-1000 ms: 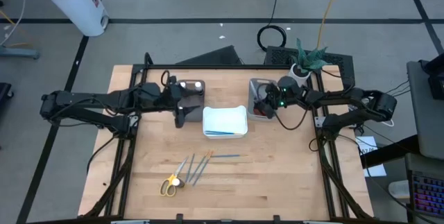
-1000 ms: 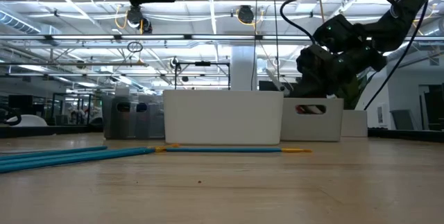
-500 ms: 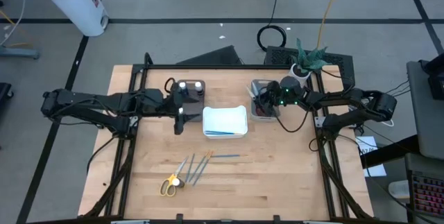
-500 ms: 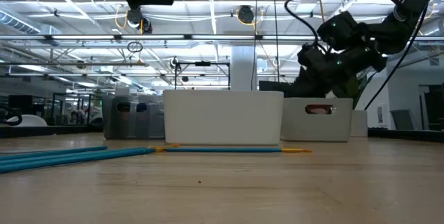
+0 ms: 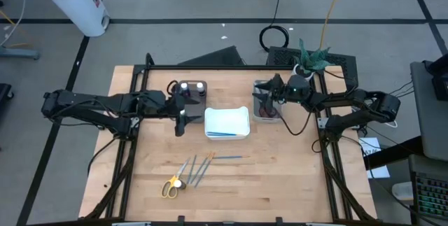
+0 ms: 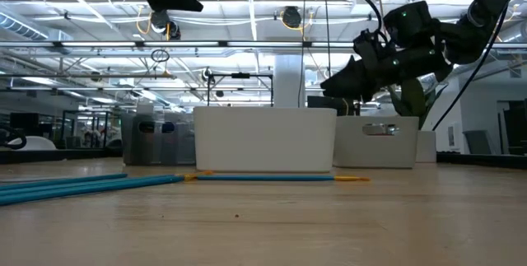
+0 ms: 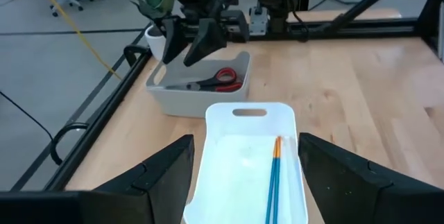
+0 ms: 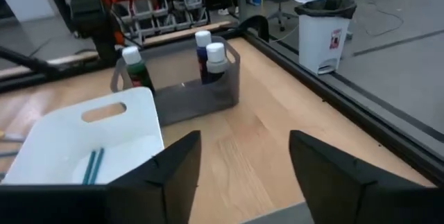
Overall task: Pick & Place Paint Supplies
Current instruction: Adjust the gray bin
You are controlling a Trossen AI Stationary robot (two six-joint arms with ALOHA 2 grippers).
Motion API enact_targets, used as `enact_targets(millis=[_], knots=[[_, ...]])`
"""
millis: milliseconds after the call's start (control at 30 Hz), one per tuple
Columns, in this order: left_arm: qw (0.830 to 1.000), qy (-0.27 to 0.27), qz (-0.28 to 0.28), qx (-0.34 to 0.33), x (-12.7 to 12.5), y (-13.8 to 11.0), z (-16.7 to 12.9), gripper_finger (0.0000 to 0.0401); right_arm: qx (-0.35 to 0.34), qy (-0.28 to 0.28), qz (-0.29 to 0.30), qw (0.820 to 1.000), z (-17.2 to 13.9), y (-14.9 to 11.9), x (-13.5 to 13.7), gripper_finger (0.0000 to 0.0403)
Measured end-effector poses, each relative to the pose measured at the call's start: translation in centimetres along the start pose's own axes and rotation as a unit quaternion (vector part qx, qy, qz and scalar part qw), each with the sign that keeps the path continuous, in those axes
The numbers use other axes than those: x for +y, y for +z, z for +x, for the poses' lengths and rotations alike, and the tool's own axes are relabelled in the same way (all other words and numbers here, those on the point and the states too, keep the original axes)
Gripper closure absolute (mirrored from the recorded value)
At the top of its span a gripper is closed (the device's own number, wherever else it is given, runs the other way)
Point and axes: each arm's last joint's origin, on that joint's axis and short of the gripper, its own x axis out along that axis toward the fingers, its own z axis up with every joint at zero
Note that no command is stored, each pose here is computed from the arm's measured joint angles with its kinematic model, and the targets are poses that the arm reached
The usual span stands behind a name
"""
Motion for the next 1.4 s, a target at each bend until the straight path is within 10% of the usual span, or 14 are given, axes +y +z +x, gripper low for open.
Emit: enact_targets(millis=[467, 967, 1233, 1400], knots=[[0.998, 0.024, 0.011, -0.063, 0.7, -4.6, -1.3, 0.014, -0.032, 0.213, -0.059, 0.975, 0.6, 0.3, 6.9, 0.0165], [0.98, 0.102, -0.022, -0.167, 2.7, -9.9, -5.5, 0.0141, -0.083, 0.257, -0.041, 0.962, -0.3, 1.8, 9.2, 0.0169], [0.976, 0.142, -0.066, -0.152, 3.7, -10.5, -5.1, 0.0139, 0.044, 0.064, 0.009, 0.997, -1.3, 2.1, 8.1, 0.0196], [0.977, 0.14, -0.082, -0.14, 3.8, -10.8, -5.0, 0.0145, 0.175, -0.162, 0.018, 0.971, -4.4, 3.0, 6.9, 0.0244]])
